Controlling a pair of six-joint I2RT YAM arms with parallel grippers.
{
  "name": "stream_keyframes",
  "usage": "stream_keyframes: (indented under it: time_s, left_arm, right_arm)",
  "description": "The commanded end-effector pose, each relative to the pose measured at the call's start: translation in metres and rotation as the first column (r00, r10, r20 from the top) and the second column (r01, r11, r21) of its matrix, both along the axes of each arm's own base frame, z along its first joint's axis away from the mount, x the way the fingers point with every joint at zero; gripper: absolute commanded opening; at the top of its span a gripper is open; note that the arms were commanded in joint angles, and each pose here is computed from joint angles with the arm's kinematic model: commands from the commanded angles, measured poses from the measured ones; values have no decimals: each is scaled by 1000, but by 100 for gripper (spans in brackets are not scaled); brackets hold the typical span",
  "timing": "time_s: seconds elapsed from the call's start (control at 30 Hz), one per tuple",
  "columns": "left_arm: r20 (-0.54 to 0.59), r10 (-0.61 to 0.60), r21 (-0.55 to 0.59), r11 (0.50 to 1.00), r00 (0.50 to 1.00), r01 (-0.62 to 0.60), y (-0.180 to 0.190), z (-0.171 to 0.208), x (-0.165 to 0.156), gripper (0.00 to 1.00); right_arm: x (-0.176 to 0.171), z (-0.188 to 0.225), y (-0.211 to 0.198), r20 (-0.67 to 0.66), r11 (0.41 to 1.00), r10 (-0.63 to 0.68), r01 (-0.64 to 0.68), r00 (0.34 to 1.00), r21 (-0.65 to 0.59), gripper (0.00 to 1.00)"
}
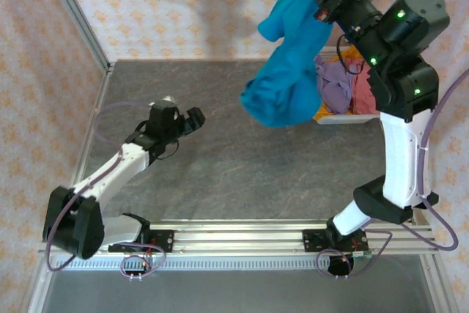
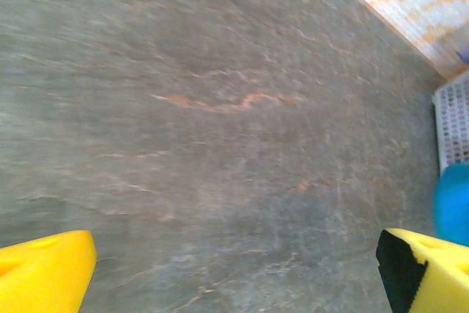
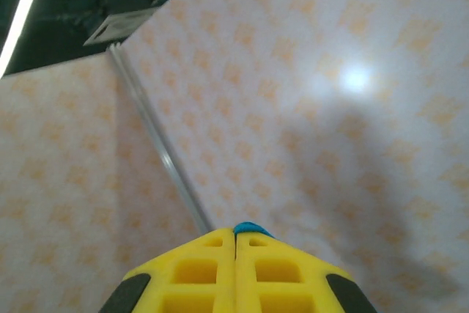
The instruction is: Fold and stack the t-shirts
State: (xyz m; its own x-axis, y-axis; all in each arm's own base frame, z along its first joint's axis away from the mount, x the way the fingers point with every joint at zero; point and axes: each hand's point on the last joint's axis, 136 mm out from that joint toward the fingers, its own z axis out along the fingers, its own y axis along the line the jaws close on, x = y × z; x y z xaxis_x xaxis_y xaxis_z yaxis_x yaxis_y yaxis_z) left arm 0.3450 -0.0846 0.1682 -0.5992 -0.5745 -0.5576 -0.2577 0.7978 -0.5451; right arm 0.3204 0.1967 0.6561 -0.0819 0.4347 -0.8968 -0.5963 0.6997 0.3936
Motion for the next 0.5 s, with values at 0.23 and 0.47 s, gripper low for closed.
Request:
stream_keyframes:
  time_s: [0.23, 0.47]
  left_arm:
    - [-110, 120, 140, 985, 987, -104, 60, -10, -82, 99]
    - [-140, 148, 80, 987, 979, -137, 58, -31, -98, 100]
  right_arm:
    - [135, -293, 149, -705, 975, -7, -152, 709, -162, 35]
    - [147, -411, 143, -875, 948, -145, -190, 462, -257, 59]
